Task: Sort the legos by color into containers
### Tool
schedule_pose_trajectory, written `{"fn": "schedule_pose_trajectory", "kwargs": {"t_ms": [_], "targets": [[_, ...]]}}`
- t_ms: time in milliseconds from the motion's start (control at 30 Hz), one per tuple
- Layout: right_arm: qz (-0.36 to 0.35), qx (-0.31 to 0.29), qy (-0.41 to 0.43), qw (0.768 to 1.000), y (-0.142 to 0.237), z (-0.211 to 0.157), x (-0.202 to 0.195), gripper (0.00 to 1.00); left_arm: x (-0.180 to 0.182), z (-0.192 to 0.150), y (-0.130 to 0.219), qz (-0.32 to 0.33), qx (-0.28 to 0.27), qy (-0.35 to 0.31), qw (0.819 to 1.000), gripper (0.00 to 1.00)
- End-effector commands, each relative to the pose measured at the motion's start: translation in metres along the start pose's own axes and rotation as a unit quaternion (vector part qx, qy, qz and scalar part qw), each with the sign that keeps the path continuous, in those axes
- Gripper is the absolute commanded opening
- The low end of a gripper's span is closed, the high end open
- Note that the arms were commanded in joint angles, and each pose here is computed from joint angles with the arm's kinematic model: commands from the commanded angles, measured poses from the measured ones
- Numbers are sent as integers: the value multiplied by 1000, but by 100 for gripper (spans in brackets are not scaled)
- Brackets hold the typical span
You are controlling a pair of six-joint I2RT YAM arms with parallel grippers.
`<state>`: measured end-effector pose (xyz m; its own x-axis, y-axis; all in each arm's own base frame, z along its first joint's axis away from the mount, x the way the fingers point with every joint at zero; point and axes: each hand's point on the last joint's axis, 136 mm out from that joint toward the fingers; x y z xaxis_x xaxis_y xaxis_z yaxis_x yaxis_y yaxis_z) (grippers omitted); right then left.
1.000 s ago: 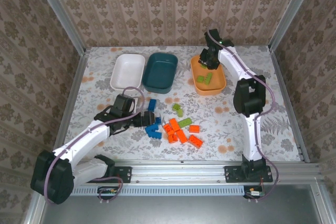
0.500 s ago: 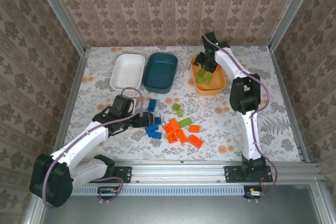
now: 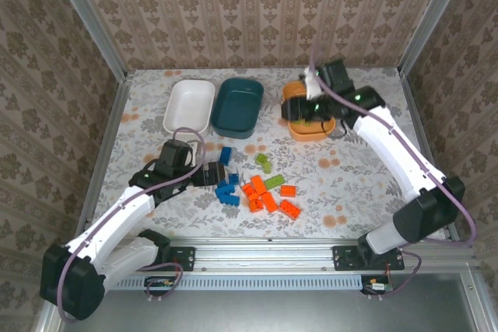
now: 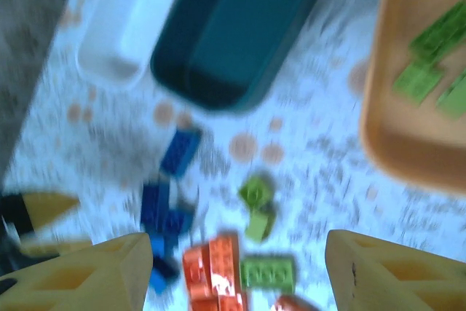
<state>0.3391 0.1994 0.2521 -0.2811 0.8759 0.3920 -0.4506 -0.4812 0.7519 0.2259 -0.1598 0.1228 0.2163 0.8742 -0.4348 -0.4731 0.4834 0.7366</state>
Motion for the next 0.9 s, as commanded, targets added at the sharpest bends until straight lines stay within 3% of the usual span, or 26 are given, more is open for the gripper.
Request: {"fn": "schedule_pose_trajectory", "kwargs": {"t_ms": [0,167,433,867], "targets": [[-27,126,25,991,-25,-88,-10,66,-14,8,6,-45,-18,5,999,100],[-49,199,46,978,-46,-163,-9,67,-35,4,-2,-121,-7,33,992,100],[-89,293,109,946,-71,-239,-13,67,-25,-8,3,-101,-5,44,994,100],[-141,331,141,922,-94,-266,-32,67,-20,-9,2,-92,-5,52,994,100]]}}
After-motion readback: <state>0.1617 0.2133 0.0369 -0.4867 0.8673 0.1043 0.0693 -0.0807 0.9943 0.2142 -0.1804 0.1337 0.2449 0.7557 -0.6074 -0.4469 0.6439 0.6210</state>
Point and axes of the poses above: each hand's point on the last joint's axis, 136 mm out from that joint toward the fingers, its own y axis back along the fingers, its own x axis along the line the jaws close on, z = x × y, and after that the axes turned 1 degree about -y, right-handed
